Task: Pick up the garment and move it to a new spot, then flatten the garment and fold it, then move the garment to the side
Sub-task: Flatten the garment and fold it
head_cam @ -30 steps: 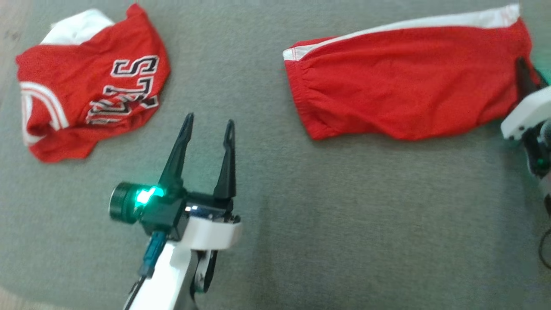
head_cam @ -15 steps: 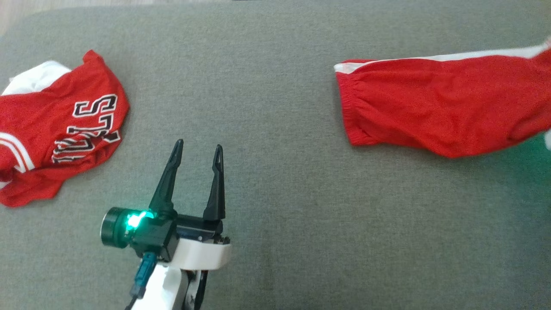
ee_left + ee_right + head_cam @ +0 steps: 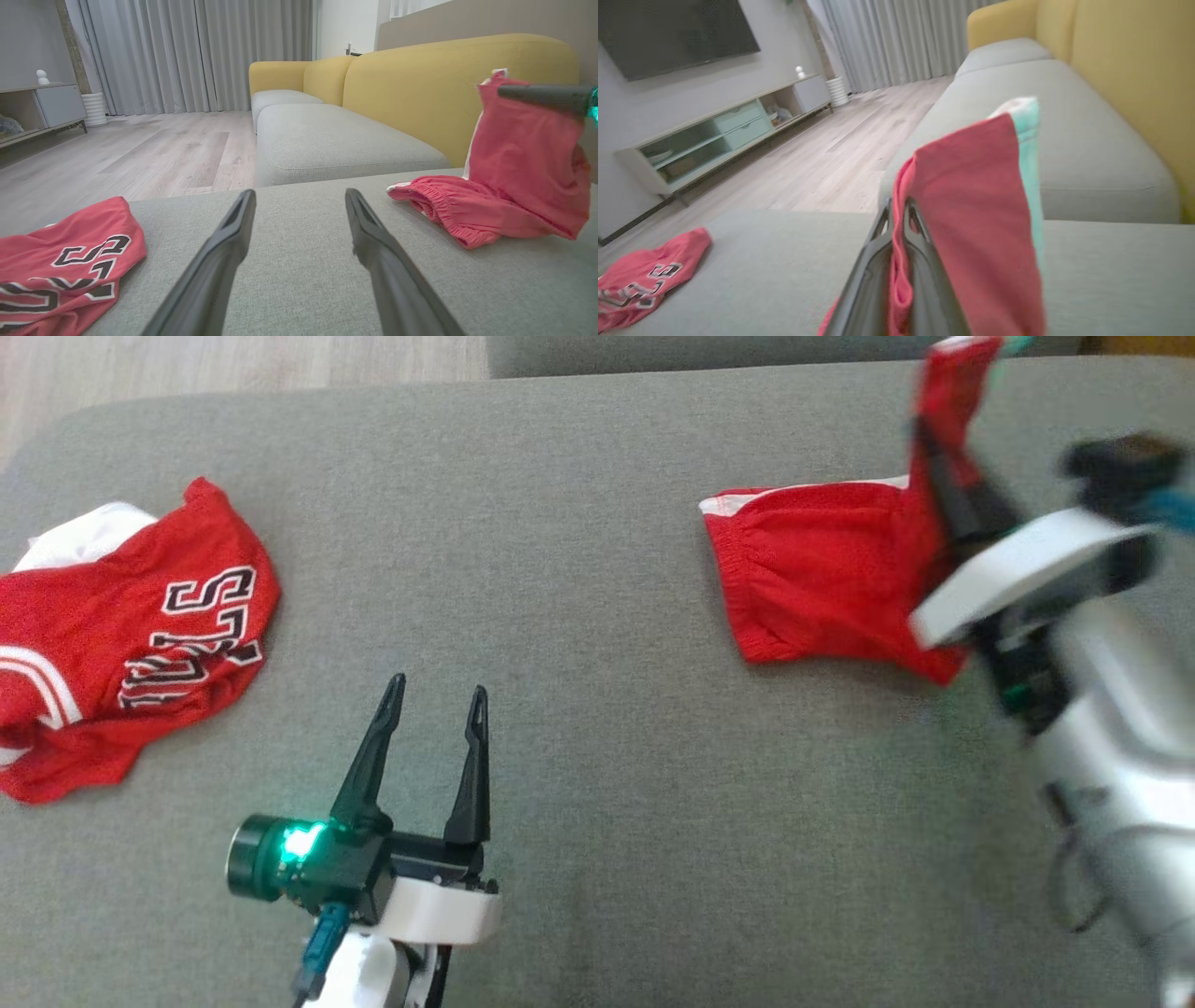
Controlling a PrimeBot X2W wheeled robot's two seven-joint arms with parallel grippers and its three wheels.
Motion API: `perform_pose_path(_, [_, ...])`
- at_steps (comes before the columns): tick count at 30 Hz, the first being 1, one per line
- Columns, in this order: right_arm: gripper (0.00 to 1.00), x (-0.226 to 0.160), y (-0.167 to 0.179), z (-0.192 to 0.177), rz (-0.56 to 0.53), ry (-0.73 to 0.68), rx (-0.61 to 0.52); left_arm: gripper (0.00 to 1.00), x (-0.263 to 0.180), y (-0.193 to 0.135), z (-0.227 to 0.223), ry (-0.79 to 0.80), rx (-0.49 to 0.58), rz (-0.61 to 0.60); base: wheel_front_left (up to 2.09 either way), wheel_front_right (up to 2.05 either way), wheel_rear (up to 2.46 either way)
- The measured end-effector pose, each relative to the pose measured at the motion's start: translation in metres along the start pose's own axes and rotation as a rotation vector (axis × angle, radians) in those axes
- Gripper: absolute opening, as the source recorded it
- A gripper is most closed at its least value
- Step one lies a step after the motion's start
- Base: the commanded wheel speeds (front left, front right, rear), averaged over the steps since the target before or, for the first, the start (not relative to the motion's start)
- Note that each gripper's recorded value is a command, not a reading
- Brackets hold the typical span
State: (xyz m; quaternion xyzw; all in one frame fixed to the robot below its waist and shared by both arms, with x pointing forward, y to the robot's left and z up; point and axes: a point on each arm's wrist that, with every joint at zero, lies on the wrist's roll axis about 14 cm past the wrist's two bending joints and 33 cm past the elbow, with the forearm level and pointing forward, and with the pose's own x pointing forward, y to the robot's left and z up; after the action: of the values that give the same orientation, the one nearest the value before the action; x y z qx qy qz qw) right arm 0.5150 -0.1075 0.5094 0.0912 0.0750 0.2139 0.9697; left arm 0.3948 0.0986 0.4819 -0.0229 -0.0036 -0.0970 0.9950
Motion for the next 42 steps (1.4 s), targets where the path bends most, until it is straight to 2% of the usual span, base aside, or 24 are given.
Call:
perform_pose_path(1, [0.00,0.003,0.015,-0.009,0.027,0.020,0.012,1.00,-0.001,0.001,-0.001,0.003,0.001,0.002,0.00,0.00,0.00])
perform_pose_path(2, [0.04,0.006,0.031,-0.018,0.053,0.034,0.042,1.00,-0.002,0.002,-0.002,0.006,0.001,0.004,0.00,0.00,0.00])
perform_pose_path(3, [1.00,0.011,0.072,-0.044,0.101,0.065,0.149,1.00,-0.004,0.003,-0.002,0.010,-0.002,0.010,0.00,0.00,0.00])
perform_pose_path(6, [1.00,0.011,0.086,-0.047,0.109,0.026,0.205,1.00,-0.006,0.006,-0.002,0.010,-0.003,0.020,0.00,0.00,0.00])
perform_pose_path(8, [1.00,0.010,0.082,-0.040,0.087,-0.035,0.232,1.00,-0.007,0.008,0.000,0.006,-0.013,0.031,0.00,0.00,0.00])
perform_pose_path(9, [1.00,0.005,0.066,-0.025,0.050,-0.102,0.219,1.00,-0.007,0.010,0.004,-0.007,-0.039,0.046,0.00,0.00,0.00])
perform_pose_path(10, [1.00,0.005,0.066,-0.025,0.050,-0.102,0.219,1.00,-0.007,0.010,0.004,-0.007,-0.039,0.046,0.00,0.00,0.00])
perform_pose_path(13, [1.00,-0.013,0.033,-0.011,-0.019,-0.156,0.105,1.00,-0.010,0.014,0.010,-0.024,-0.081,0.071,0.00,0.00,0.00])
perform_pose_path(16, [1.00,-0.044,0.005,0.010,-0.126,-0.263,0.127,1.00,-0.018,0.017,0.013,-0.033,-0.081,0.086,0.00,0.00,0.00])
perform_pose_path(18, [1.00,-0.066,0.008,0.004,-0.137,-0.263,0.073,1.00,-0.024,0.020,0.018,-0.046,-0.077,0.103,0.00,0.00,0.00])
perform_pose_path(22, [1.00,-0.107,0.019,-0.020,-0.165,-0.228,0.043,1.00,-0.036,0.021,0.023,-0.061,-0.070,0.109,0.00,0.00,0.00])
perform_pose_path(27, [1.00,-0.147,0.008,-0.033,-0.241,-0.191,-0.077,1.00,-0.055,0.025,0.022,-0.059,-0.075,0.122,0.00,0.00,0.00])
perform_pose_path(31, [1.00,-0.164,0.016,-0.048,-0.265,-0.163,-0.073,1.00,-0.073,0.024,0.010,-0.021,-0.081,0.124,0.00,0.00,0.00])
perform_pose_path(36, [1.00,-0.179,0.027,-0.060,-0.255,-0.129,-0.122,1.00,-0.087,0.030,0.000,0.007,-0.077,0.148,0.00,0.00,0.00])
perform_pose_path(42, [1.00,-0.186,0.035,-0.063,-0.247,-0.126,-0.149,1.00,-0.091,0.030,0.003,-0.003,-0.081,0.158,0.00,0.00,0.00])
